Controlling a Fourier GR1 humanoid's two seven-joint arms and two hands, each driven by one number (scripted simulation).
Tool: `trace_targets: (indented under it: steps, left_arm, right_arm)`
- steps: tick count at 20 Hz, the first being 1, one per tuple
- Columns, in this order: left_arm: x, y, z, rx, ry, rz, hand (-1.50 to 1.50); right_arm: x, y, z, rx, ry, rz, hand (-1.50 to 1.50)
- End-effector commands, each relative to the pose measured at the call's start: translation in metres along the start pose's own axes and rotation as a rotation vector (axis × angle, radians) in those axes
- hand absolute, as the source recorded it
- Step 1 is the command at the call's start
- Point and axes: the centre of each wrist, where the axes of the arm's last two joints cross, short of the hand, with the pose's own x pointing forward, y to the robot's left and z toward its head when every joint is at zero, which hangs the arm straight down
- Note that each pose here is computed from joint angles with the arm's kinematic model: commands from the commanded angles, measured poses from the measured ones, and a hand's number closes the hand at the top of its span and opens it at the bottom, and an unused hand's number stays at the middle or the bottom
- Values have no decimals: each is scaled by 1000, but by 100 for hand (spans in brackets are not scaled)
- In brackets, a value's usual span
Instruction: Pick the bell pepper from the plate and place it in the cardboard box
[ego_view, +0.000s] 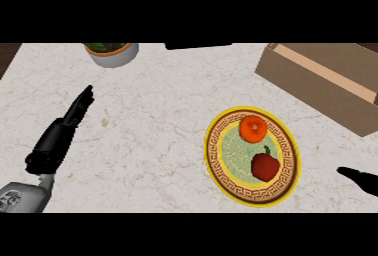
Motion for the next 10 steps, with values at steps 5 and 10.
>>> trace_targets:
  steps: [5, 10]
  left_arm:
    - [25, 7, -14, -73, -38, 17, 0]
    - [27, -9, -14, -83, -74, 19, 0]
  right_arm:
    - [49, -20, 53, 150, 57, 316, -150]
    - [83, -28, 55, 354, 162, 524, -150]
